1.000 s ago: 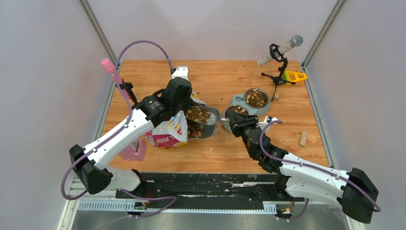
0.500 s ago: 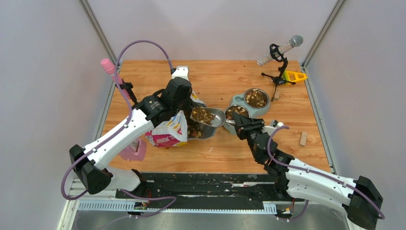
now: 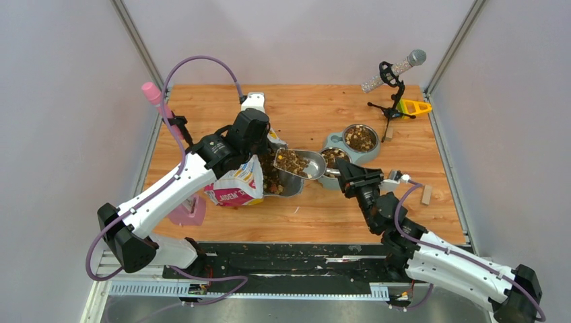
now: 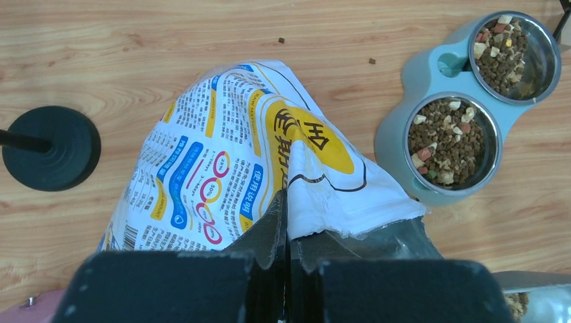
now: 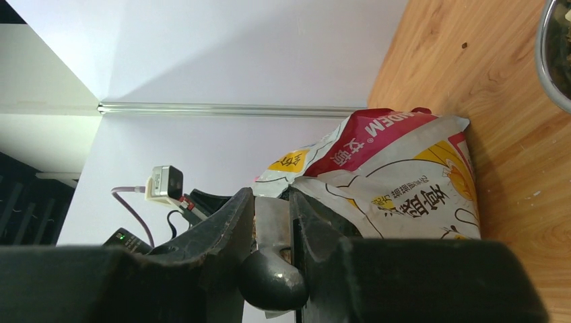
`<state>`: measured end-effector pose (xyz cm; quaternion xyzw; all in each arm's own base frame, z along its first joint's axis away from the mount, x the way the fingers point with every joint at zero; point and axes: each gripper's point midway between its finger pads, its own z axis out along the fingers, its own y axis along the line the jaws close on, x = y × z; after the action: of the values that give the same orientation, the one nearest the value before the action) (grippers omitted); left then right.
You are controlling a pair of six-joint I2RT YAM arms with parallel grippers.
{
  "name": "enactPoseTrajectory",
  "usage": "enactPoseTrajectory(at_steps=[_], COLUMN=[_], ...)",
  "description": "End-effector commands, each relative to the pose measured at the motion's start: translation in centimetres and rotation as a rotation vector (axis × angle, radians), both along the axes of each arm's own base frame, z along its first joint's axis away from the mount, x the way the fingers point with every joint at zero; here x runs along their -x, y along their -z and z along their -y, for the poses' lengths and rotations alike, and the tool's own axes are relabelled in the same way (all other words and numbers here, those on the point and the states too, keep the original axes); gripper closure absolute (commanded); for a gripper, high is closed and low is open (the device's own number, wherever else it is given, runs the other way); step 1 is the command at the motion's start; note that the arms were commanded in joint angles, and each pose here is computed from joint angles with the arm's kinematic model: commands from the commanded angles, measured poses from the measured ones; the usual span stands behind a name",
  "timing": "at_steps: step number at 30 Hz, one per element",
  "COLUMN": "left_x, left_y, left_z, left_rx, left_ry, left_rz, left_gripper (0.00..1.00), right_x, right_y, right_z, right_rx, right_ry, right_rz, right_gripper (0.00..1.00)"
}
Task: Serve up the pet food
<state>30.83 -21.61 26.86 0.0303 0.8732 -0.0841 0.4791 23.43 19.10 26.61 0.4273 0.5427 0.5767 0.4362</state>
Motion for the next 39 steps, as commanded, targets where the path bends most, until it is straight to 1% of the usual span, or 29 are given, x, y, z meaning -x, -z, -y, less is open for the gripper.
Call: enactPoseTrajectory(at_steps=[1, 7, 10, 15, 23, 27, 30, 39], left_x=[-1.1, -1.2, -1.1, -1.1, -1.0, -0.9, -0.7, -0.3], left_y=[-5.8, -4.7, -4.8, -5.4, -5.1, -5.2, -5.4, -5.7], left_z=[0.2, 0.5, 0.6, 0.4, 0.4, 0.4, 0.2, -0.3], left_rx=[0.129, 0.112, 0.118, 0.124, 0.120, 0.122, 0.125, 0.136], left_ry=[-0.041, -0.035, -0.029, -0.032, -0.029, -0.026, -0.026, -0.028], left_rz=[0.158, 0.128, 0.126, 0.141, 0.135, 0.137, 0.139, 0.155], left_gripper=[1.00, 1.00, 1.00, 1.00, 1.00, 1.00, 1.00, 1.00], right_x=[0.5, 0.5, 0.4, 0.3, -0.7, -1.8, -3.4, -7.2], right_y=[-2.5, -3.1, -3.6, -4.4, -4.5, -4.4, -4.0, -1.0], right_z=[0.8, 2.1, 2.8, 4.4, 6.4, 7.9, 9.5, 15.2], right_rx=[-0.077, -0.066, -0.053, -0.051, -0.019, -0.001, 0.043, 0.095], right_ry=[-0.002, 0.048, 0.077, 0.150, 0.281, 0.367, 0.450, 0.673], right_rz=[0.043, 0.035, 0.044, 0.057, 0.038, 0.025, 0.006, -0.082], right_gripper=[1.00, 1.00, 1.00, 1.00, 1.00, 1.00, 1.00, 1.00])
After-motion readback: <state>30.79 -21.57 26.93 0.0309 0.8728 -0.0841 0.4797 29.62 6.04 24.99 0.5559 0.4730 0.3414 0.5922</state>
